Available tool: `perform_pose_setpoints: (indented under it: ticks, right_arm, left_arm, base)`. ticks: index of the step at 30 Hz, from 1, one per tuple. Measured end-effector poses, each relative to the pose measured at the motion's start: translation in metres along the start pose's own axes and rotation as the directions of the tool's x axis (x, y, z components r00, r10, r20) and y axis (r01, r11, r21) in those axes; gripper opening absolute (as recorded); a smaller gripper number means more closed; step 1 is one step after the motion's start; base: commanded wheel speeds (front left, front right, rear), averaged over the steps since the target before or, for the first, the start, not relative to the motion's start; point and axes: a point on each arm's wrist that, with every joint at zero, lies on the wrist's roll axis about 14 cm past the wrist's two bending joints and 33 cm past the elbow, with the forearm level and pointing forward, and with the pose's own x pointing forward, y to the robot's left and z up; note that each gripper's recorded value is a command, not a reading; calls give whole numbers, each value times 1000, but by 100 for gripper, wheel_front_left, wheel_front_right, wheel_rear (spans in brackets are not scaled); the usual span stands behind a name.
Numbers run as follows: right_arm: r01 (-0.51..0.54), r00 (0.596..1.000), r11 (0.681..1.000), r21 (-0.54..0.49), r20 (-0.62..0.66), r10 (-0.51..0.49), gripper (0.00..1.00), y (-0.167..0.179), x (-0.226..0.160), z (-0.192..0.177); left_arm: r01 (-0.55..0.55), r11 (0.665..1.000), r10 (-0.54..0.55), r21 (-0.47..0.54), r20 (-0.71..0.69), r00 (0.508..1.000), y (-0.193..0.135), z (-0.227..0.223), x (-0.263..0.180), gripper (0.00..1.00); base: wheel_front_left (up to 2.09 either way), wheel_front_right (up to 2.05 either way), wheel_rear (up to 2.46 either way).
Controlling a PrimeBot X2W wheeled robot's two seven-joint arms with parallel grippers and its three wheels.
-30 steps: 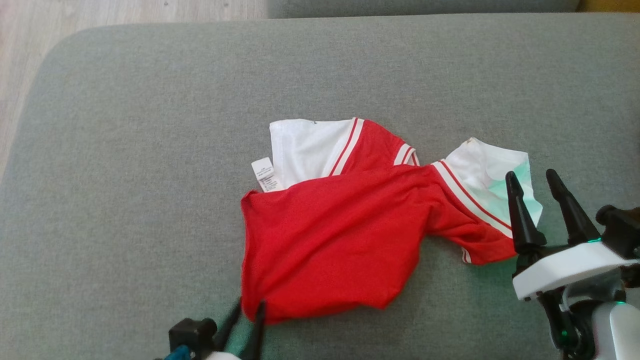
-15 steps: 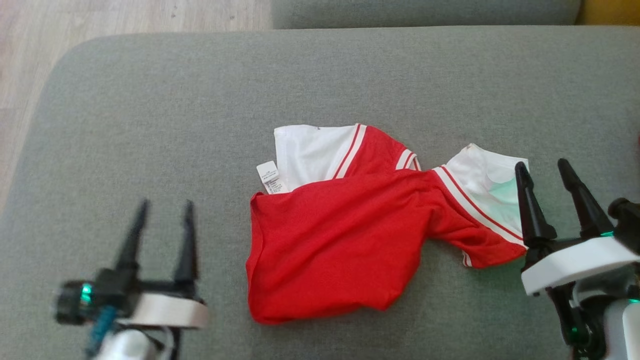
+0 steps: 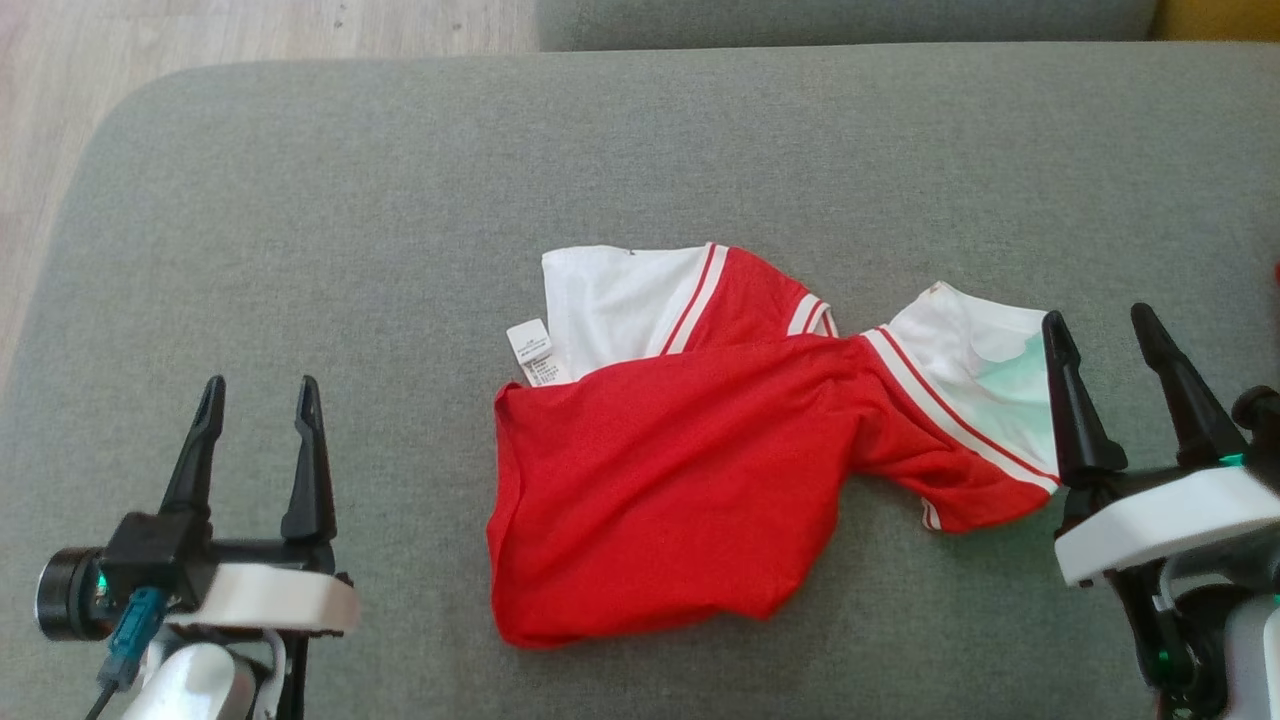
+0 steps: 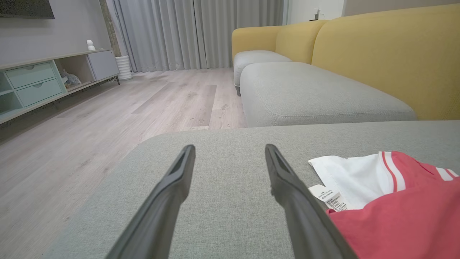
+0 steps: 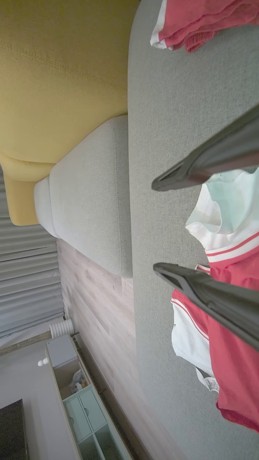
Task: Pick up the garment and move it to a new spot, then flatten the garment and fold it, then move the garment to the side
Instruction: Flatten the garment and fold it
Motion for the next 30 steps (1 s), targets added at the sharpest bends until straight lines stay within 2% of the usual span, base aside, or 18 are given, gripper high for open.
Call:
perform_pose_setpoints:
  ticks: [10, 13, 16, 19, 22, 26, 30]
  right_arm:
    - [-2, 1000, 1000, 5, -11, 2, 100, 0, 3, -3]
    - [-4, 1000, 1000, 8, -18, 4, 100, 0, 5, -6]
    - [-9, 999, 1000, 15, -34, 9, 100, 1, 9, -12]
    - [-14, 999, 1000, 19, -52, 15, 100, 3, 12, -18]
    - [-17, 998, 1000, 23, -67, 18, 100, 3, 14, -23]
    - [-5, 996, 999, 34, -86, 8, 100, -1, 14, -30]
    - [12, 994, 999, 37, -105, -8, 100, -6, 13, -36]
  left_arm:
    - [-8, 1000, 8, 3, -27, 1000, 2, -7, 1, 100]
    - [49, 999, -49, -5, -59, 997, -11, -11, 7, 100]
    - [155, 986, -160, -56, -91, 983, -41, -12, 23, 100]
    - [260, 958, -276, -117, -154, 949, -78, -22, 35, 100]
    - [310, 937, -343, -161, -265, 901, -100, -49, 35, 100]
    - [310, 933, -360, -185, -432, 827, -104, -95, 24, 100]
    - [325, 927, -376, -189, -480, 793, -106, -112, 23, 100]
  base:
    - [0, 0, 0]
    - [0, 0, 0]
    - [0, 0, 0]
    - [0, 0, 0]
    - [0, 0, 0]
    - [0, 0, 0]
    - [0, 0, 0]
